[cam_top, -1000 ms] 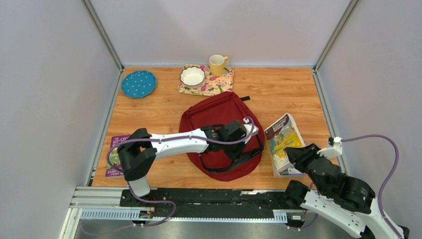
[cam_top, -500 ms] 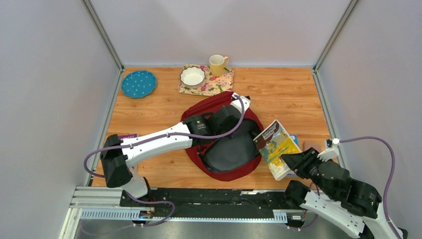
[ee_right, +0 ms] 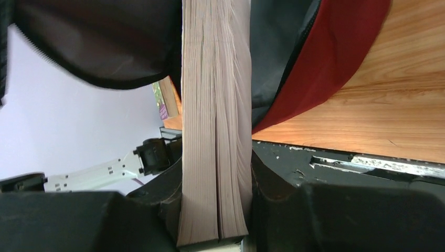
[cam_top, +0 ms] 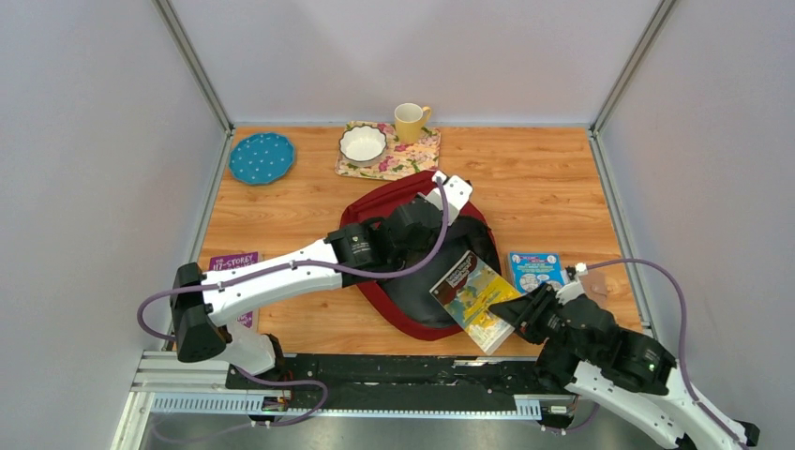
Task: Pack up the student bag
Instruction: Place the book in the student bag.
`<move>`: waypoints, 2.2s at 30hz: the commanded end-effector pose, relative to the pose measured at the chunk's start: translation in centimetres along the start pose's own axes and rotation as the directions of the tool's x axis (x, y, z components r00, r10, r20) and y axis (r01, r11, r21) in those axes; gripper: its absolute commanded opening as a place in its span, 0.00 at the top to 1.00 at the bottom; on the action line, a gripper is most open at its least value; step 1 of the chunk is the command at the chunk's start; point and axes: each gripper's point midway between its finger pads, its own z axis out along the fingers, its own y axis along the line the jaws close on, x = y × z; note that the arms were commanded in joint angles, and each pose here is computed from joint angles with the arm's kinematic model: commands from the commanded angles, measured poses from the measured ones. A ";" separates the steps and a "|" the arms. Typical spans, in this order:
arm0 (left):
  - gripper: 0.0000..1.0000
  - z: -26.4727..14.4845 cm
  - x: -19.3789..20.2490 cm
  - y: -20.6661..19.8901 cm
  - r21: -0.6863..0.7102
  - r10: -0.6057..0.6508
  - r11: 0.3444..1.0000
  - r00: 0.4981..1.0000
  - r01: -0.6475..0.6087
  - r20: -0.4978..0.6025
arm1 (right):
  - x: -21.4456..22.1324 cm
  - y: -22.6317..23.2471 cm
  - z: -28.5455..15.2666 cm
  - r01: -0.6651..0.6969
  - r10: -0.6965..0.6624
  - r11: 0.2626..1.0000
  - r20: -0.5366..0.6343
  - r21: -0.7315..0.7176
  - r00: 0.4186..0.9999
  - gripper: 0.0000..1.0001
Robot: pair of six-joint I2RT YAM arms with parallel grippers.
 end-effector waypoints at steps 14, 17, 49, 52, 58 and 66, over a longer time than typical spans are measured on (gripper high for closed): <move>1.00 -3.8 -3.6 -1.6 0.108 0.005 0.994 0.975 -0.030 0.224 | -0.2 9.3 8.3 -0.383 0.387 0.861 -0.057 -0.334 0.920 1.00; 1.00 -4.2 -3.9 -1.6 0.115 -0.009 0.993 0.974 -0.017 0.226 | -0.4 8.6 9.9 -0.413 0.422 0.861 -0.037 -0.298 0.906 1.00; 1.00 -5.6 -2.7 -0.3 0.094 -0.112 0.991 0.980 0.097 0.166 | 0.3 1.7 23.6 -0.270 0.271 0.963 0.072 -0.018 0.960 0.55; 1.00 -5.4 -2.1 -0.3 0.087 -0.110 0.991 0.983 0.097 0.150 | 1.1 -0.1 23.1 -0.238 0.234 0.967 0.048 0.089 0.971 0.48; 1.00 -5.0 -1.4 -0.6 0.093 -0.118 0.990 0.983 0.106 0.139 | 2.2 -1.5 22.2 -0.214 0.216 0.964 0.003 0.157 0.976 0.40; 1.00 -4.6 -1.0 -1.1 0.107 -0.120 0.988 0.985 0.107 0.124 | 3.9 -3.2 22.1 -0.245 0.261 0.948 -0.058 0.203 0.964 0.64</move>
